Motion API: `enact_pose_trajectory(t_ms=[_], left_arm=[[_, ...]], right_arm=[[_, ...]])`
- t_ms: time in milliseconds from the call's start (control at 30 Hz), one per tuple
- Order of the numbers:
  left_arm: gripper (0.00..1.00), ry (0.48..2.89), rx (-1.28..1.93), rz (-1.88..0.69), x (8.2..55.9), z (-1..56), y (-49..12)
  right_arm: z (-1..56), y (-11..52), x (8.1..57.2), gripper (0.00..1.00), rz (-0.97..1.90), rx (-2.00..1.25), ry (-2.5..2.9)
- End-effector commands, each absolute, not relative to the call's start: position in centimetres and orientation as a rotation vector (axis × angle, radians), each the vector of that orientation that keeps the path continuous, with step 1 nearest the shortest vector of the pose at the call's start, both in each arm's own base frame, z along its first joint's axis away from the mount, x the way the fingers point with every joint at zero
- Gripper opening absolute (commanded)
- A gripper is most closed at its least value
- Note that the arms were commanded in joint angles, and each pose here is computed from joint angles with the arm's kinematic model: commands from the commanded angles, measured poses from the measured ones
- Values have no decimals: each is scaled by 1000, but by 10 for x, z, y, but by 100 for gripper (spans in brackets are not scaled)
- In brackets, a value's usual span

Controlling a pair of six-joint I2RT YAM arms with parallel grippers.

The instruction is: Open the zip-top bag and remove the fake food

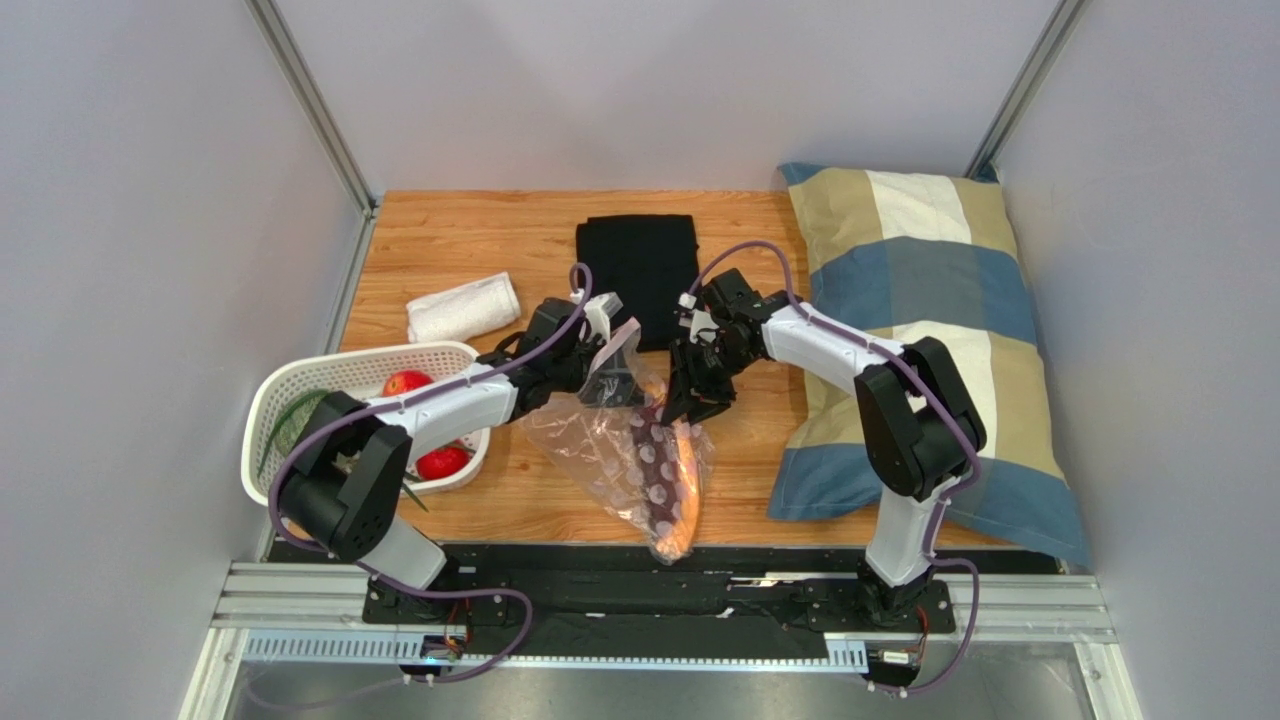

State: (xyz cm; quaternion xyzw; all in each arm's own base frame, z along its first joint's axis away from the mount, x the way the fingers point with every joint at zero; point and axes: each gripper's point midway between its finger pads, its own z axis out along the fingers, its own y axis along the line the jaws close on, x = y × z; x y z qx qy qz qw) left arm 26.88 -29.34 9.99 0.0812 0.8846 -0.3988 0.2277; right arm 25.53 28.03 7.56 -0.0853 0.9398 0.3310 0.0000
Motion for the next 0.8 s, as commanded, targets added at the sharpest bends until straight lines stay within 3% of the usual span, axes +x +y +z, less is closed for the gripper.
enact_pose_trajectory(t_ms=[0, 33, 100, 333, 767], left_arm=[[0, 2421, 335, -1179, 242, 133, -299], [0, 2437, 330, -1144, 241, 130, -294], [0, 2437, 327, -1102, 242, 131, -288], [0, 2451, 255, -1031, 244, 130, -277], [0, 2169, 103, -935, 253, 210, -241]], right_arm=[[95, 282, 284, 22, 1067, -301, 2768], [99, 281, 283, 7, 1071, -301, 2756], [103, 280, 278, 0, 1079, -289, 2757], [103, 262, 267, 0, 981, -219, 2788], [93, 230, 257, 0, 921, -93, 2837]])
